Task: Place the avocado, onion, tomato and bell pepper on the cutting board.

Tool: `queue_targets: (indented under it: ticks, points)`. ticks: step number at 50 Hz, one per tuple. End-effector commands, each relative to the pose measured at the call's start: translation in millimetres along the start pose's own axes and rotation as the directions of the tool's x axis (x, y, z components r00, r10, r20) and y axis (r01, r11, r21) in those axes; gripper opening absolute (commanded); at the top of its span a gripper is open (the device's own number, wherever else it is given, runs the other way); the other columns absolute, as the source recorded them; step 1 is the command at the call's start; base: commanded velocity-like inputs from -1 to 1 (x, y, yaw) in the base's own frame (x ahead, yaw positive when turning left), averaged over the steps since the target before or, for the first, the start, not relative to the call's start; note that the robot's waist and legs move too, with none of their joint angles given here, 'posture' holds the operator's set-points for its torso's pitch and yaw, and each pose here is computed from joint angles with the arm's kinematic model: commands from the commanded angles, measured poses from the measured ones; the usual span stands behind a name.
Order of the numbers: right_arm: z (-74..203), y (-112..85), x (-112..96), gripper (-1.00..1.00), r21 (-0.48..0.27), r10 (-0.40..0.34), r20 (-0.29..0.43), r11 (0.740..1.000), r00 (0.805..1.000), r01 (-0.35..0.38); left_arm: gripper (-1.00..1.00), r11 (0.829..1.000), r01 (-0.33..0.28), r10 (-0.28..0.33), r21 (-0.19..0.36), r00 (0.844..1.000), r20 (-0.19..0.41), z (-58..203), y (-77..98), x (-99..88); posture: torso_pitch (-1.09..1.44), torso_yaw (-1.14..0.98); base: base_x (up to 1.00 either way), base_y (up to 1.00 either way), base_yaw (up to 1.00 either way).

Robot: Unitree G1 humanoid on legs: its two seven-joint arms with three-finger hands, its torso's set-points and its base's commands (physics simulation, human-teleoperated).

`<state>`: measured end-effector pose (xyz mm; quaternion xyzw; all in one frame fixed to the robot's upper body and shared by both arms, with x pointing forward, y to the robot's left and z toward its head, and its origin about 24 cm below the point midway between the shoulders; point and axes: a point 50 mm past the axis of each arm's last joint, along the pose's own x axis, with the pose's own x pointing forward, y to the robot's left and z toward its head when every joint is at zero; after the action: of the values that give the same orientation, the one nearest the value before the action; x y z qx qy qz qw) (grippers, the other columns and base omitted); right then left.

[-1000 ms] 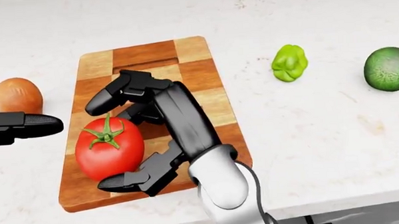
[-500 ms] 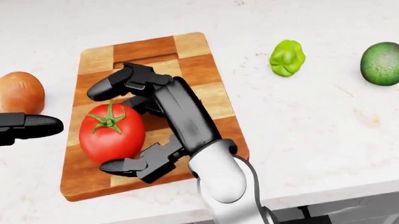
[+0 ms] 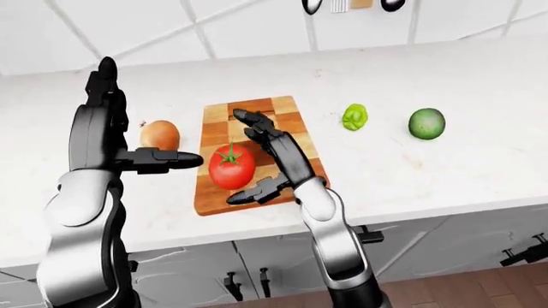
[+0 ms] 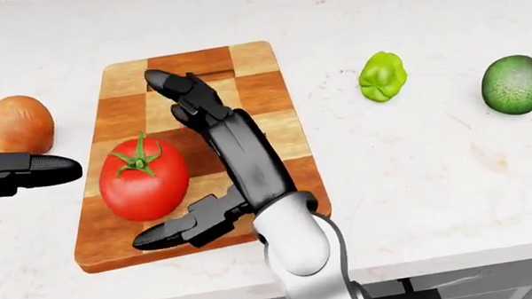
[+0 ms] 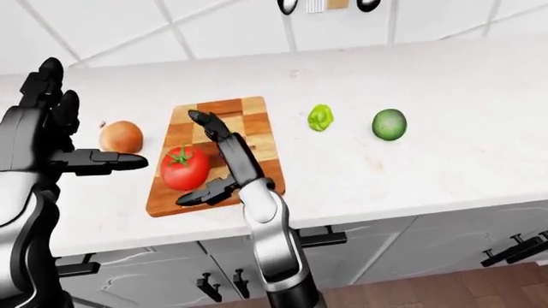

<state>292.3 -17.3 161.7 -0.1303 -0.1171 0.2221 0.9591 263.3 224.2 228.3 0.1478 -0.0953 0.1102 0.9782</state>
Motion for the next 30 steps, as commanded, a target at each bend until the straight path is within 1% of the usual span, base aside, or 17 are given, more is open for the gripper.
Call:
queue_targets:
  ticks: [1,3,8,13,15,18,19,22,25,26,27,28,30]
  points:
    - [20,-1.6,1,0.97,-0.007,-0.009,0.094,1.0,0.996,0.01,1.0,1.0,-0.028,0.027,0.011,0.996,0.081,15,4.9,-1.1,0.0,0.0,0.0,0.0,0.0]
    - [22,-2.9,1,1.0,-0.007,-0.013,0.096,1.0,0.995,0.014,1.0,1.0,-0.027,0.026,0.011,0.996,0.081,14,4.4,-0.8,0.0,0.0,0.0,0.0,0.0]
    - [28,-5.6,1,1.0,0.0,-0.02,0.107,1.0,0.994,0.02,1.0,0.999,-0.03,0.029,0.011,0.996,0.081,15,5.4,-1.3,0.0,0.0,0.0,0.0,0.0]
    - [42,-15.8,-1,1.0,0.011,-0.034,0.13,0.999,0.991,0.033,1.0,1.0,-0.028,0.027,0.011,0.996,0.079,14,6.0,-1.6,0.0,0.0,0.0,0.0,0.0]
    - [48,-22.1,-1,1.0,0.027,-0.048,0.139,0.999,0.989,0.045,1.0,1.0,-0.029,0.028,0.012,0.996,0.079,15,6.6,-1.6,0.0,0.0,0.0,0.0,0.0]
    - [56,-45.5,3,1.0,0.006,-0.104,0.155,0.995,0.982,0.104,1.0,1.0,-0.028,0.027,0.013,0.997,0.077,14,6.0,-1.0,0.0,0.0,0.0,0.0,0.0]
    - [58,-49.6,4,1.0,0.004,-0.116,0.158,0.993,0.981,0.117,1.0,0.999,-0.03,0.028,0.012,0.997,0.077,14,6.1,-0.9,0.0,0.0,0.0,0.0,0.0]
    - [65,-71.3,10,1.0,-0.019,-0.162,0.17,0.986,0.972,0.168,1.0,0.999,-0.03,0.029,0.012,0.997,0.077,15,6.0,-0.5,0.0,0.0,0.0,0.0,0.0]
    - [70,-86.0,13,1.0,-0.026,-0.195,0.181,0.979,0.964,0.203,1.0,0.999,-0.031,0.03,0.012,0.997,0.078,15,6.2,-0.5,0.0,0.0,0.0,0.0,0.0]
    - [72,-89.8,12,1.0,-0.031,-0.203,0.184,0.977,0.962,0.212,1.0,0.999,-0.031,0.03,0.011,0.997,0.078,15,6.2,-0.5,0.0,0.0,0.0,0.0,0.0]
    - [75,-92.7,6,1.0,-0.038,-0.209,0.188,0.975,0.96,0.22,1.0,0.999,-0.031,0.03,0.014,0.997,0.077,15,6.2,-0.6,0.0,0.0,0.0,0.0,0.0]
    - [79,-99.1,6,1.0,-0.039,-0.238,0.192,0.967,0.952,0.25,1.0,0.999,-0.03,0.029,0.014,0.997,0.078,15,6.2,-0.7,0.0,0.0,0.0,0.0,0.0]
    - [81,-107.0,8,1.0,-0.048,-0.271,0.19,0.958,0.944,0.284,1.0,0.999,-0.03,0.028,0.015,0.997,0.077,15,6.0,-0.6,0.0,0.0,0.0,0.0,0.0]
